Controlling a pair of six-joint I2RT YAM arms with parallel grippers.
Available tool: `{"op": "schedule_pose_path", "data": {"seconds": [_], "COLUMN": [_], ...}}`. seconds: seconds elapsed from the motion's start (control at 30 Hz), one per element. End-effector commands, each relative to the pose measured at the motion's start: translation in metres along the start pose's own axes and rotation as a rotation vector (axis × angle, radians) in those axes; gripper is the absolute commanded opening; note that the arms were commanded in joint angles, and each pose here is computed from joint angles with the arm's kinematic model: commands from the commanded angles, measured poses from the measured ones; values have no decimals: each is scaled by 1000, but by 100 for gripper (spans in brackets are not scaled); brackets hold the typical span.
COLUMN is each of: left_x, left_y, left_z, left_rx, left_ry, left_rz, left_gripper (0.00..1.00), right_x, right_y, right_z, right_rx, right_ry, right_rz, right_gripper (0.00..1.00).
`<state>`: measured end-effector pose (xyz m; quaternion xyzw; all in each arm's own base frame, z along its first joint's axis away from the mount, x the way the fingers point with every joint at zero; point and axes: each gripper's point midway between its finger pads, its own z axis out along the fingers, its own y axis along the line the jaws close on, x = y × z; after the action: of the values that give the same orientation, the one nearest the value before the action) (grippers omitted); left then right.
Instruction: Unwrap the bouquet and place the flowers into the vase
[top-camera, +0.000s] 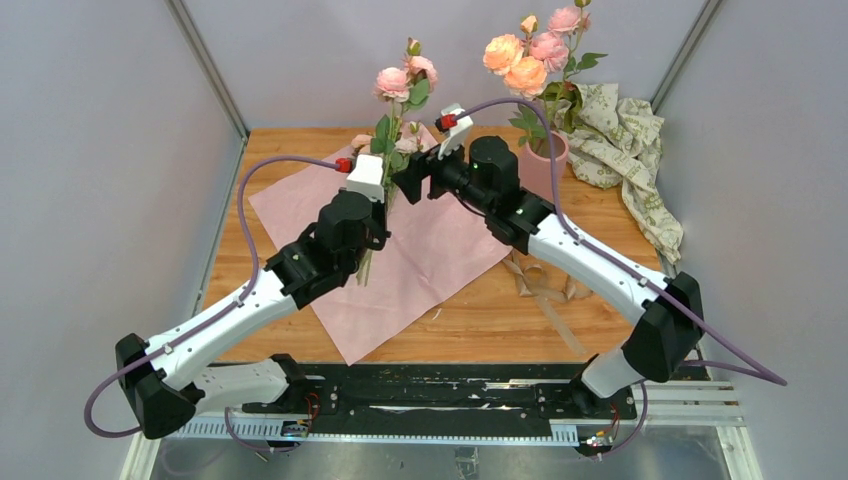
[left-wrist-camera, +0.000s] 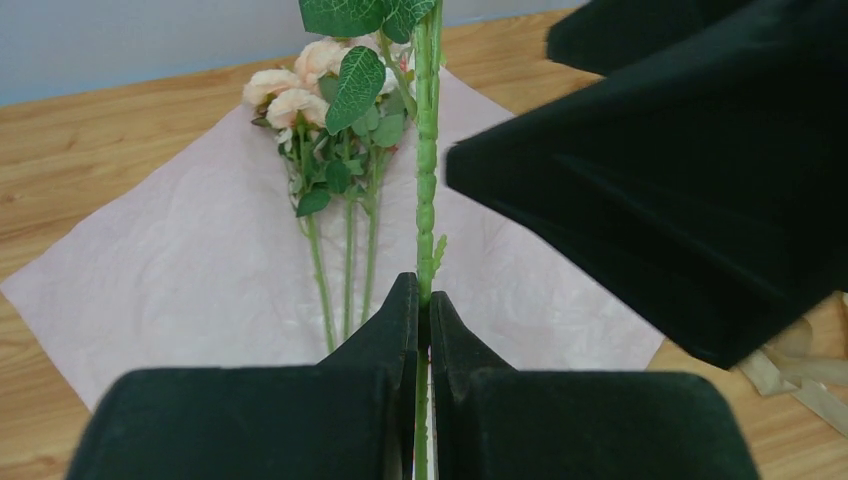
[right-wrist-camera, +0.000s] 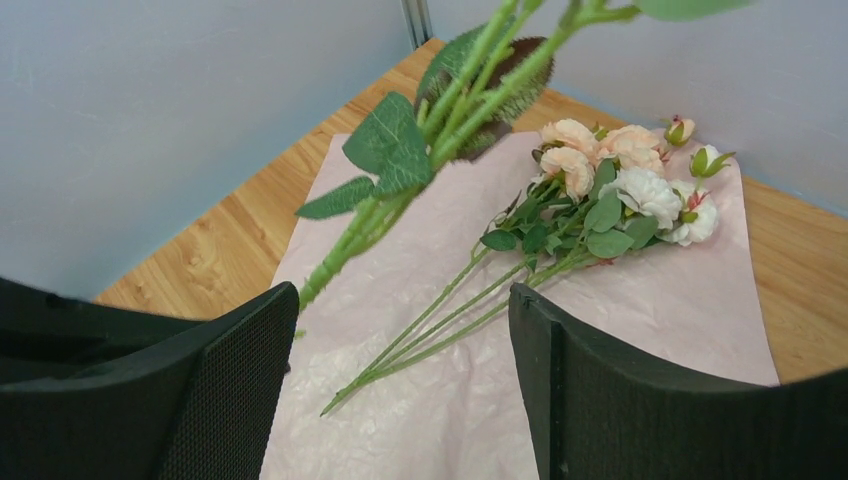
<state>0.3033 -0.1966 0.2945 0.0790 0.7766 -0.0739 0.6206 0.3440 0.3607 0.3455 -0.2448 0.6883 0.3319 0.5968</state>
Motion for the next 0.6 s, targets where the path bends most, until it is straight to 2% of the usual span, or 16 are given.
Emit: {"op": "schedule_pose_path", "data": {"seconds": [0.0,0.2,0.23,0.37,0.4,0.43,0.57], "left_x": [-10,-13,-15,-20,-21,-21,-20], "left_y": [-14,-22,-23,-15,-11,-7,11], "left_z": [-4,-7,-9,-14,-14,-15,-14], "left_rx": [64,109,110,84,65,41,-66], "left_ry": [-53,-65,-70,-81,-81,-82,-62], "left_rz": [11,14,14,16,15,15,17], "left_gripper": [0,0,0,0,0,0,0], "right_x": [-11,-7,-5,-4,-6,-7,-21], "right_y": [18,20,20,21,20,20,25], "right_z": [11,28,30,31,29,27,11], "right_rx": [-49,-63,-63,-64,-60,-59,-70], "right_ry": [-26,-16,-12,-12,-17,-19,-40], "right_rz": [-9,-1,2,10,9,6,-6], "right_gripper": [80,77,70,12,3,0,0]}}
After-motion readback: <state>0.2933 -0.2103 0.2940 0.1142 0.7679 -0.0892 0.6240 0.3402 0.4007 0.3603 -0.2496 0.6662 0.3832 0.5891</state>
